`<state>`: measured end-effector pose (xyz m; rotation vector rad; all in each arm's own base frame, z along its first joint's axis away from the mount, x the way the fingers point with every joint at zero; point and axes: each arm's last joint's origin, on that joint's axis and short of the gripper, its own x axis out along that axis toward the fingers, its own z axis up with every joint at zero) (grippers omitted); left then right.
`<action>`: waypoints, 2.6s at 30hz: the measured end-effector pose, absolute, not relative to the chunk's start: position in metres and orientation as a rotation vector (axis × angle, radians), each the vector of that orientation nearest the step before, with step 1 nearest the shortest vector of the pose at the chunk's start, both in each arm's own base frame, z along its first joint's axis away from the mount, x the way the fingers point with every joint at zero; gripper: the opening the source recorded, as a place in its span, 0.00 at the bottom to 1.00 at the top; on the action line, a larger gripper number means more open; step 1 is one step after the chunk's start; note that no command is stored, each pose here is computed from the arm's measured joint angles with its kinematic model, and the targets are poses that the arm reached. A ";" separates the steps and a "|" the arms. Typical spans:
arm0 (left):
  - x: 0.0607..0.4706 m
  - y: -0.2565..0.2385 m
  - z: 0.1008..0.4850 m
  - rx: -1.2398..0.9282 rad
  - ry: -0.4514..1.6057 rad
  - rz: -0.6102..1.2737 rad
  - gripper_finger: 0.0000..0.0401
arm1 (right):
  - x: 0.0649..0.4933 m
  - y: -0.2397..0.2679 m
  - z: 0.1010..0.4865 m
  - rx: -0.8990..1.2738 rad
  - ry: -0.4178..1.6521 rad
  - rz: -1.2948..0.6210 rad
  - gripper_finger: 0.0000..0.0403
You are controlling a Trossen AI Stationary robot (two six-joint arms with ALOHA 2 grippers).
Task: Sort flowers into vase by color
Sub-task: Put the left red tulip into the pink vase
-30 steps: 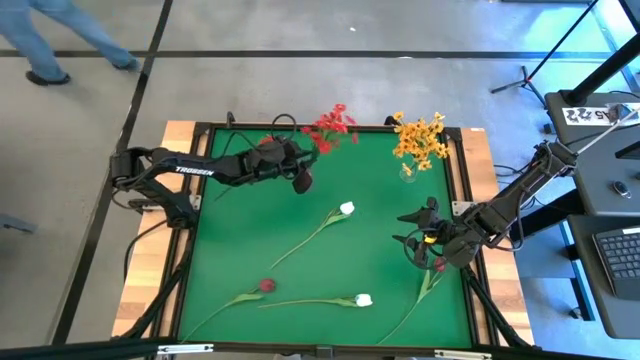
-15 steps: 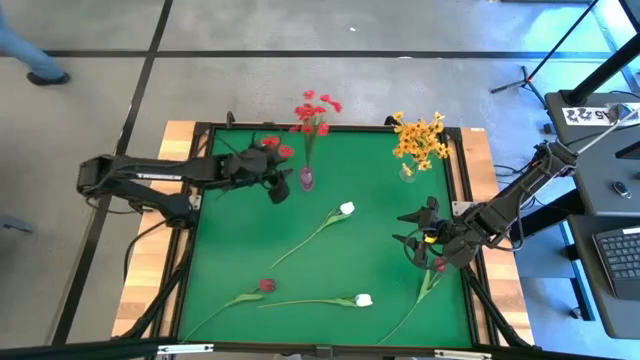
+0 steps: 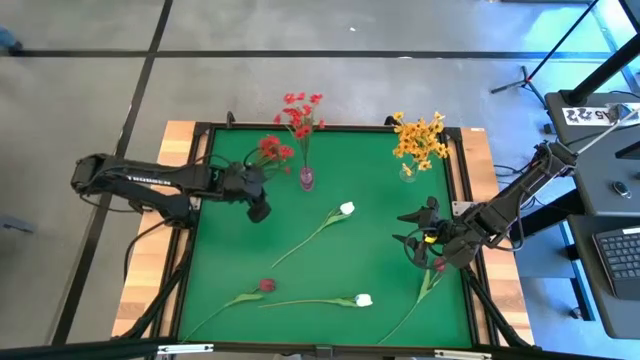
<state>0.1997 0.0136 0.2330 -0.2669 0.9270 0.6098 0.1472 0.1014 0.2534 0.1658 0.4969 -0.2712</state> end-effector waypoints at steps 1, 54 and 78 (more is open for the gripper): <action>0.199 0.009 0.232 -0.265 0.938 0.596 0.42 | 0.147 0.101 0.253 0.166 0.497 -0.271 0.63; 0.161 -0.213 0.151 -0.680 1.491 0.281 0.42 | 0.147 0.101 0.253 0.176 0.495 -0.274 0.63; 0.164 -0.207 0.150 -0.666 1.491 0.322 0.25 | 0.147 0.101 0.253 0.176 0.495 -0.274 0.63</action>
